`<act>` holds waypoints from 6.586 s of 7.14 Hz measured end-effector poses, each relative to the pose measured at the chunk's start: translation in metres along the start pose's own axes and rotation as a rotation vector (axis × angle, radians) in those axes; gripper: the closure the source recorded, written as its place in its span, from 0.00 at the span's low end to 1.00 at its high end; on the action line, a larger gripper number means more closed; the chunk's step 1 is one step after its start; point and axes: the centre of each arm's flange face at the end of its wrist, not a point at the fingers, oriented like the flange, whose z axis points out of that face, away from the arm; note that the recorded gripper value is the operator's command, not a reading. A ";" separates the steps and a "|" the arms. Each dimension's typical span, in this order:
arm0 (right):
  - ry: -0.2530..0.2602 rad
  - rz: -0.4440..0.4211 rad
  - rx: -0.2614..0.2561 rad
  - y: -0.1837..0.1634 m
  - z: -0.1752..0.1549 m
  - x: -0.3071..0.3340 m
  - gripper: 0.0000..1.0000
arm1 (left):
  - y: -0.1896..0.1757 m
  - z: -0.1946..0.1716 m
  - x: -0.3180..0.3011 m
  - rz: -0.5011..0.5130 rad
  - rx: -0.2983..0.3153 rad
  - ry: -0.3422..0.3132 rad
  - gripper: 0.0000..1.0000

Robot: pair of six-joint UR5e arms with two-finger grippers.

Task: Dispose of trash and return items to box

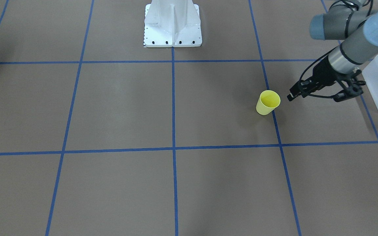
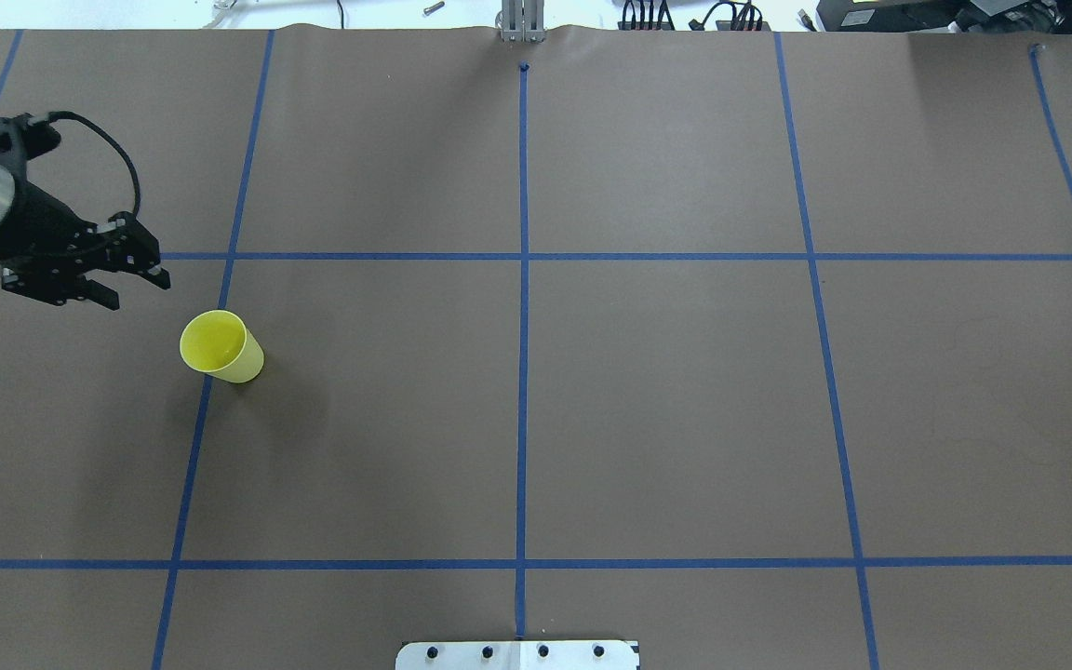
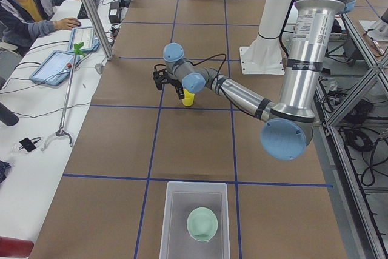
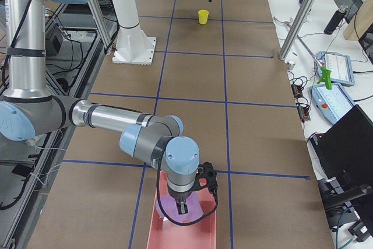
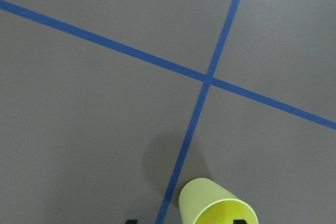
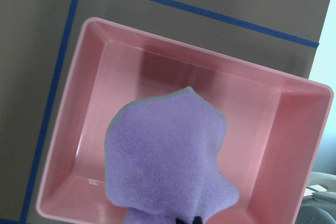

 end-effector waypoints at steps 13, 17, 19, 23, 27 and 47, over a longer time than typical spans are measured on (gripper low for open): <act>-0.142 0.182 0.171 -0.149 -0.100 -0.219 0.00 | 0.042 0.061 0.002 0.047 -0.038 -0.081 1.00; -0.169 0.194 0.121 -0.226 -0.086 -0.340 0.00 | -0.006 -0.053 -0.134 0.183 -0.020 -0.016 1.00; -0.152 0.165 0.109 -0.234 -0.066 -0.365 0.00 | -0.044 -0.105 -0.275 0.321 0.051 -0.033 1.00; -0.150 0.174 0.102 -0.236 -0.057 -0.378 0.00 | -0.065 -0.179 -0.484 0.478 0.108 -0.153 1.00; -0.151 0.169 0.091 -0.235 -0.052 -0.383 0.00 | -0.093 -0.151 -0.601 0.529 0.022 -0.200 1.00; -0.135 0.178 0.076 -0.241 -0.041 -0.386 0.00 | -0.142 -0.190 -0.489 0.322 0.092 -0.145 0.29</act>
